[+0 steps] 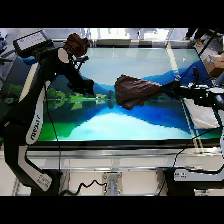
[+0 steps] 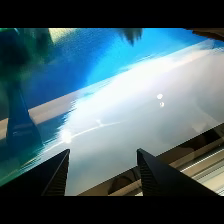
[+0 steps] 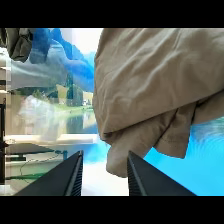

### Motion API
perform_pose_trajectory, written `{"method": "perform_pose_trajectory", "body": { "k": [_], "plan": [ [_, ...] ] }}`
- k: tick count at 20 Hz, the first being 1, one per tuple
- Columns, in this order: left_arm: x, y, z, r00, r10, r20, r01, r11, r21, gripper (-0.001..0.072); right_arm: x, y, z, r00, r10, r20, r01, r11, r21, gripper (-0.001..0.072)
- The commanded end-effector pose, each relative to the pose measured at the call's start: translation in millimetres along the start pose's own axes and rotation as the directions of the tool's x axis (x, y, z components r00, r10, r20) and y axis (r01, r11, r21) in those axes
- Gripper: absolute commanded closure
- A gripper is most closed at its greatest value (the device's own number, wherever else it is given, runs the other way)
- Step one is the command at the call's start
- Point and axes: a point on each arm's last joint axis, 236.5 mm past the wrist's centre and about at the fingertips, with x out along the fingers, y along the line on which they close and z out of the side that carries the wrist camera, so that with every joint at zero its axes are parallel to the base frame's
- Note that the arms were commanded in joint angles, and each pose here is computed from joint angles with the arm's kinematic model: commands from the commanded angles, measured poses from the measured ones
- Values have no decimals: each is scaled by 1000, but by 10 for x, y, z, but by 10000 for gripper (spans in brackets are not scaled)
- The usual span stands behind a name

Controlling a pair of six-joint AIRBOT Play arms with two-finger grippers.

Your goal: Fold the shirts.

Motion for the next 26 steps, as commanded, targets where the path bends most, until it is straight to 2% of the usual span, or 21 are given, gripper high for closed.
{"method": "perform_pose_trajectory", "body": {
  "k": [1, 7, 14, 22, 24, 26],
  "plan": [
    [1, 4, 1, 1000, 0, 0, 0, 1000, -1, 209, -2, 3, 1, 1000, 0, 0, 0, 1000, -2, 370],
    [1, 3, 1, 1000, 0, 0, 0, 1000, -1, 209, 1, 1, 15, 1000, -2, 6, 2, 1000, -2, 370],
    [1, 3, 0, 1000, 0, 0, 0, 1000, -1, 208, 422, 416, -255, 996, 53, -71, -57, 997, -56, 370],
    [1, 3, 0, 1000, 0, 0, 0, 1000, -1, 209, 936, 1464, -850, 939, 286, -190, -295, 955, -16, 370],
    [1, 3, 0, 1000, 0, 0, 0, 1000, -1, 208, 970, 1891, -801, 905, 400, -144, -399, 916, 41, 370],
    [1, 3, 0, 1000, 0, 0, 0, 1000, -1, 209, 894, 2245, -670, 874, 472, -117, -472, 881, 23, 370]
  ]
}}
